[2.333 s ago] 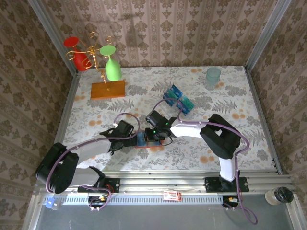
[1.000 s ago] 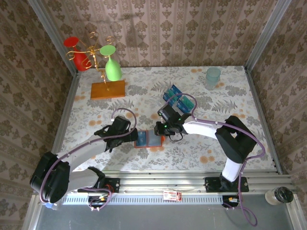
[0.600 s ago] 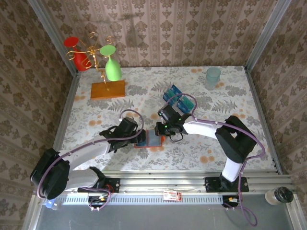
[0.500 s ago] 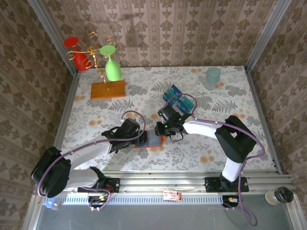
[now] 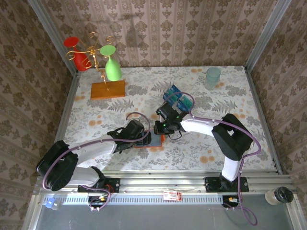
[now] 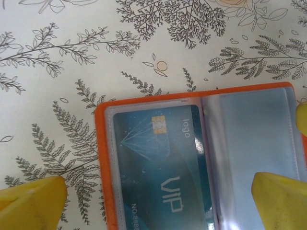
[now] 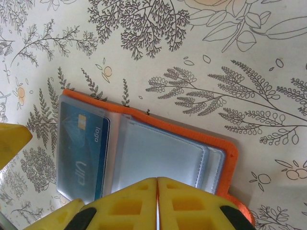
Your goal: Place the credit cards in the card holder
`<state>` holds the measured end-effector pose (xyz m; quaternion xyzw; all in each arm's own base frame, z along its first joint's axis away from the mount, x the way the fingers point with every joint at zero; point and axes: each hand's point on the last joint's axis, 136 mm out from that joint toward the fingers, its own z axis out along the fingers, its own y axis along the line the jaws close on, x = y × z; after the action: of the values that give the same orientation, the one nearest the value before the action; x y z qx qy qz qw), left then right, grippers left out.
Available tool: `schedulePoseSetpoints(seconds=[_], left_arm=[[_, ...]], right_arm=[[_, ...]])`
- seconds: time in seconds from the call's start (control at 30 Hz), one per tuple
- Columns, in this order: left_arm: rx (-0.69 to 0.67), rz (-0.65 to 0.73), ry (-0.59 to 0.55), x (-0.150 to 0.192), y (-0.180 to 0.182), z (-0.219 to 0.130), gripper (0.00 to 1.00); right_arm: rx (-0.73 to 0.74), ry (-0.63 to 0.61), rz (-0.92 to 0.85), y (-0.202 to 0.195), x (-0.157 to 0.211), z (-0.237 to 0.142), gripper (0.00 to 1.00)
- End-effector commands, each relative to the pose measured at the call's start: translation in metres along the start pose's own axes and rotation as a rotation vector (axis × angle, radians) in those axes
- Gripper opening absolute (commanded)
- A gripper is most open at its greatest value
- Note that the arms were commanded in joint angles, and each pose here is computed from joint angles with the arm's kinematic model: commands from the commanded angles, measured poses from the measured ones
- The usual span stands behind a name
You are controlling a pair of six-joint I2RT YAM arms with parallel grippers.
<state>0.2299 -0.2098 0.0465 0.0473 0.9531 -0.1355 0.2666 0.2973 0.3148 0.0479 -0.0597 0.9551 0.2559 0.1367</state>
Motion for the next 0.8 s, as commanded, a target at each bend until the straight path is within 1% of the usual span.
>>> schedulePoseSetpoints(seconds=[0.0, 0.43, 0.77], left_arm=[[-0.001, -0.001, -0.011, -0.001, -0.003, 0.002, 1.0], [0.003, 0.016, 0.002, 0.005, -0.004, 0.01, 1.0], [0.004, 0.029, 0.021, 0.013, -0.003, 0.017, 1.0]], right_arm=[[0.014, 0.043, -0.017, -0.003, 0.004, 0.004, 0.09], [0.047, 0.068, -0.019, -0.013, 0.007, 0.016, 0.09], [-0.071, 0.102, 0.037, 0.001, 0.015, 0.028, 0.08]])
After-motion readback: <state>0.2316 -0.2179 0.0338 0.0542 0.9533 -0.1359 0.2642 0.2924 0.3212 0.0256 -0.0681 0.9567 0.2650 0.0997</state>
